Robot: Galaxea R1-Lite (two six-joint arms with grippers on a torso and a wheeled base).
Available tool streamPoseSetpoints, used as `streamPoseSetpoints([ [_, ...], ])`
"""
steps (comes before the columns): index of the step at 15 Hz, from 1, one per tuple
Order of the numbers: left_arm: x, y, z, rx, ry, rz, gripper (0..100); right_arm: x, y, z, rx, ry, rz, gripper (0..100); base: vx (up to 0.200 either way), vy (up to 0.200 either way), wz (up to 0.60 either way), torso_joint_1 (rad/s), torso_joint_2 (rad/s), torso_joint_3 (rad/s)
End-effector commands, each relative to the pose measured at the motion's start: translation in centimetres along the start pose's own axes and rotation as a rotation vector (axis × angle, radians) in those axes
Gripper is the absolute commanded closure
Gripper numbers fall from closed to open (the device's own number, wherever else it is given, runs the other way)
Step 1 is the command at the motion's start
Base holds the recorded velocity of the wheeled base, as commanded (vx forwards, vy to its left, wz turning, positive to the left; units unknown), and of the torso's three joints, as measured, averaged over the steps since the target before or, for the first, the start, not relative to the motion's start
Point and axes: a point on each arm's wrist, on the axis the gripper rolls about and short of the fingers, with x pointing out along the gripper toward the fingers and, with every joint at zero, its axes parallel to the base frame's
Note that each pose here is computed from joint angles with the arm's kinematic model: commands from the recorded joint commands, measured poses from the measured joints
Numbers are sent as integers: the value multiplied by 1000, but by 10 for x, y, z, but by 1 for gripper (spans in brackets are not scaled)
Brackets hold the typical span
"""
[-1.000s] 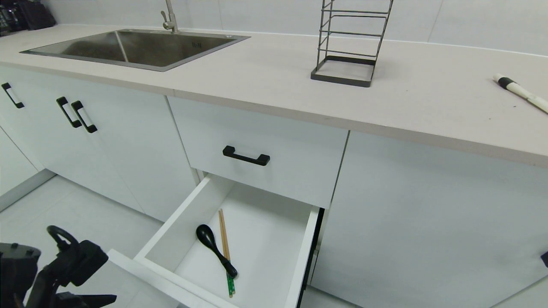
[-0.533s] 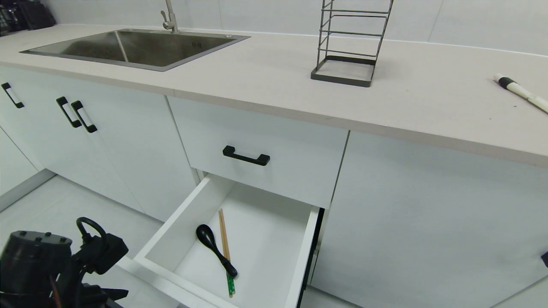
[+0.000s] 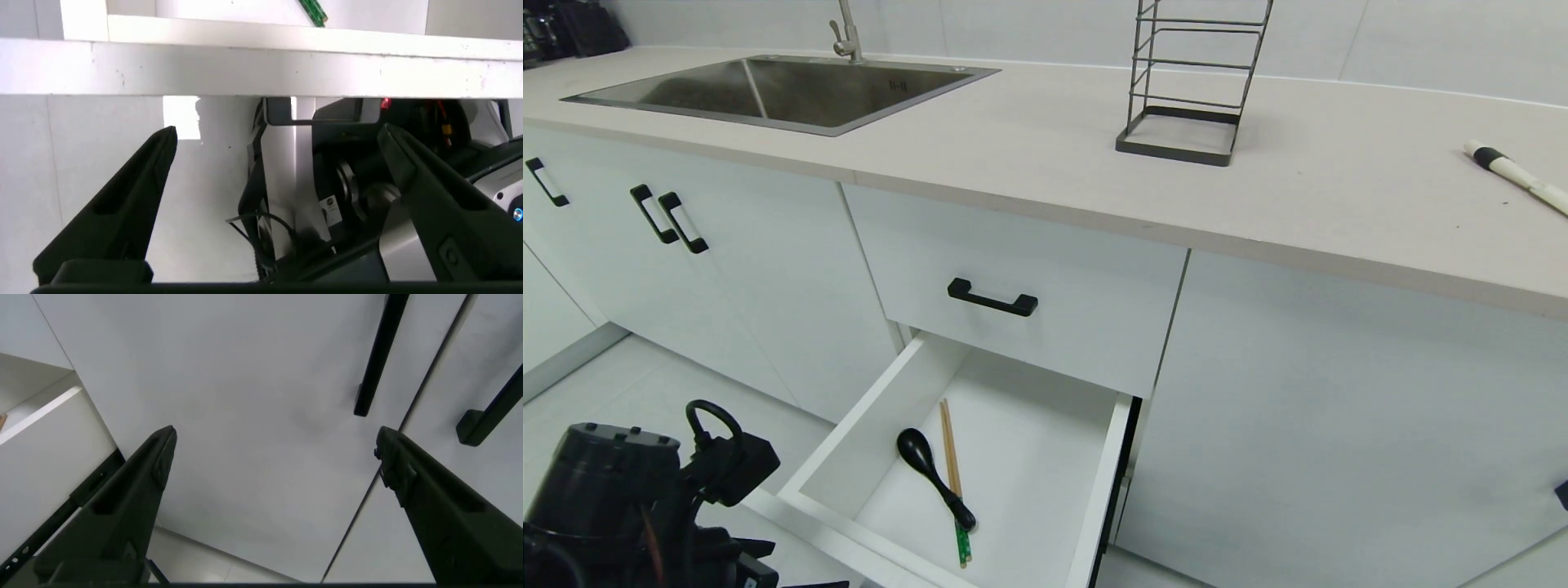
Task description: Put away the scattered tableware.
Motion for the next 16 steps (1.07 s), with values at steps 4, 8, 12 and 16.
streamPoseSetpoints([
  [4,3,1,10,3,-6,-1,0,0,0,0,-1,2,0,0,0,0,0,0,0,0],
  [8,9,2,13,7,-14,-2,0,0,0,0,-1,2,0,0,0,0,0,0,0,0],
  [12,17,-1,17,32,-15,-14,0,0,0,0,-1,2,0,0,0,0,0,0,0,0],
  [16,29,1,26,56,-53,-6,0,0,0,0,-1,2,0,0,0,0,0,0,0,0],
])
